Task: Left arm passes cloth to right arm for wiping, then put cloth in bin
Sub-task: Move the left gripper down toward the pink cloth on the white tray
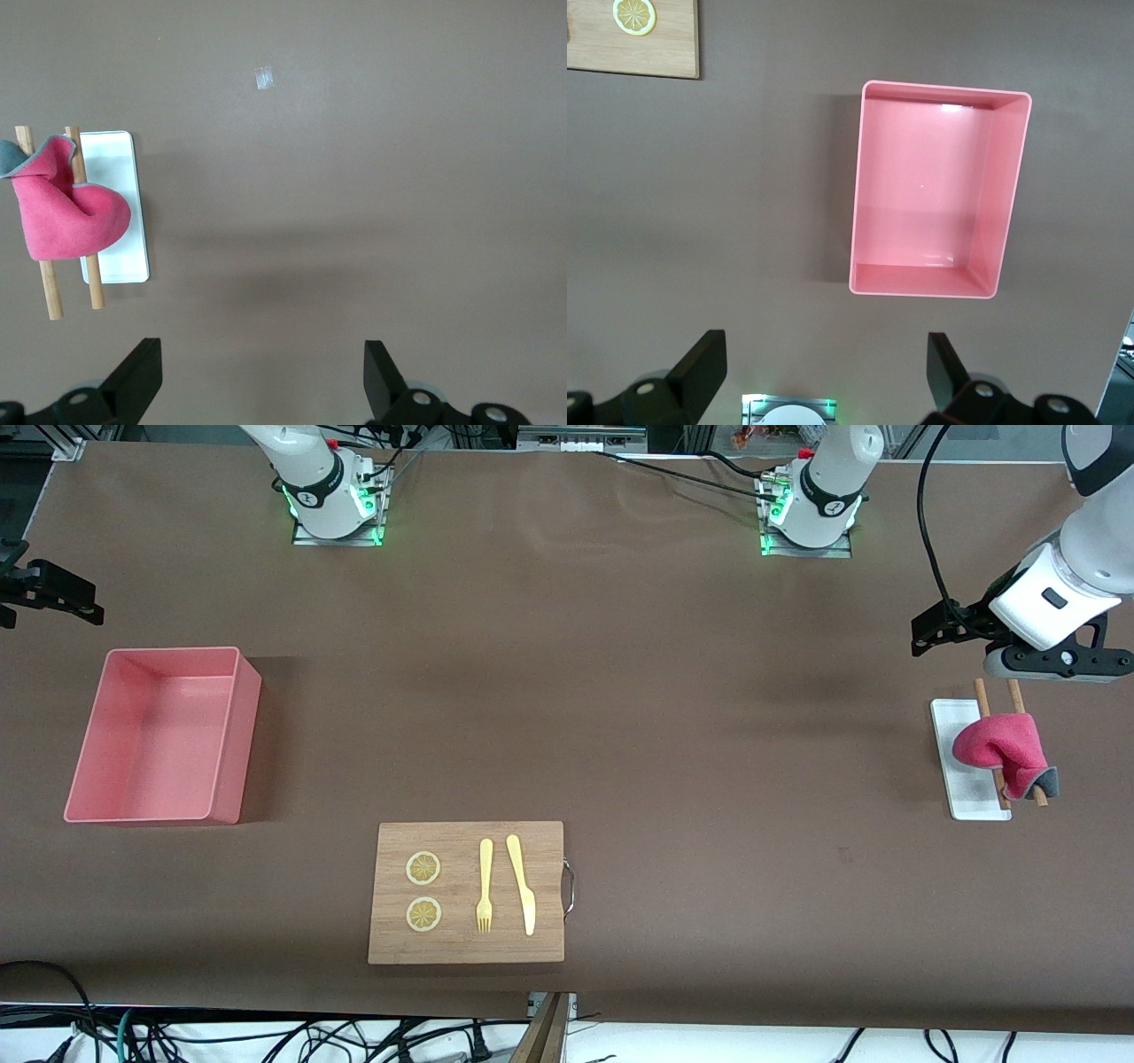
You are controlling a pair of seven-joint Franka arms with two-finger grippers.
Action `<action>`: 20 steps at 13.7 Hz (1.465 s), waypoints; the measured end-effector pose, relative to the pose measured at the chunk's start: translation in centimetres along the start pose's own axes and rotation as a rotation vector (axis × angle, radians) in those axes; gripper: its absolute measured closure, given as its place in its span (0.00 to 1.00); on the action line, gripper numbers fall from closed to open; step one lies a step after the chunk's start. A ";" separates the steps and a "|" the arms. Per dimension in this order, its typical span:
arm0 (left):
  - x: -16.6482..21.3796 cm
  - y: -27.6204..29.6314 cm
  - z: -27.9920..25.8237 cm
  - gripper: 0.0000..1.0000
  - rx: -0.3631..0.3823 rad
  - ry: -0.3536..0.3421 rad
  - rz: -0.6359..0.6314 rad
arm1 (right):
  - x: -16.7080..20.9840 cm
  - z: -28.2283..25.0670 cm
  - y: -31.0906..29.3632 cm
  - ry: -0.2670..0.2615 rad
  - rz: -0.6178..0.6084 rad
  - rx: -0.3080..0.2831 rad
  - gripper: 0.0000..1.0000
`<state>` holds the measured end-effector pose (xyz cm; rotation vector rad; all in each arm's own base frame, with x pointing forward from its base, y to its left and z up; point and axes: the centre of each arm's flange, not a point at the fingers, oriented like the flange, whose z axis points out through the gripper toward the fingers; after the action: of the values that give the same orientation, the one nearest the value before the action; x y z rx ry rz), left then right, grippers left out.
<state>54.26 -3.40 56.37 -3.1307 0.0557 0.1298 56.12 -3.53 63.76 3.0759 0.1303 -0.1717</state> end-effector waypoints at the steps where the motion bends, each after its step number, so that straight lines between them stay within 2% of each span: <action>1: 0.1 0.0 0.1 0.00 0.000 -0.003 -0.001 | 0.0 0.0 0.0 0.000 0.000 0.000 0.00; 7: 0.8 -1.6 2.0 0.00 -0.002 -0.052 -0.034 | 0.0 0.0 0.0 0.001 0.000 0.000 0.00; 13: 0.7 -1.5 1.4 0.00 -0.002 -0.076 -0.020 | 0.1 0.1 0.0 -0.001 0.000 0.000 0.00; 16: 1.5 -1.9 0.9 0.00 0.008 -0.070 0.068 | 0.1 0.1 0.0 -0.002 0.000 0.001 0.00; 20: 4.6 -3.8 0.7 0.00 0.150 -0.106 0.312 | 0.1 0.2 0.1 -0.003 0.000 0.001 0.00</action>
<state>58.96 0.20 55.32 -2.9356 0.5271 0.2786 56.25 -3.59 63.54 3.0763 0.1294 -0.1765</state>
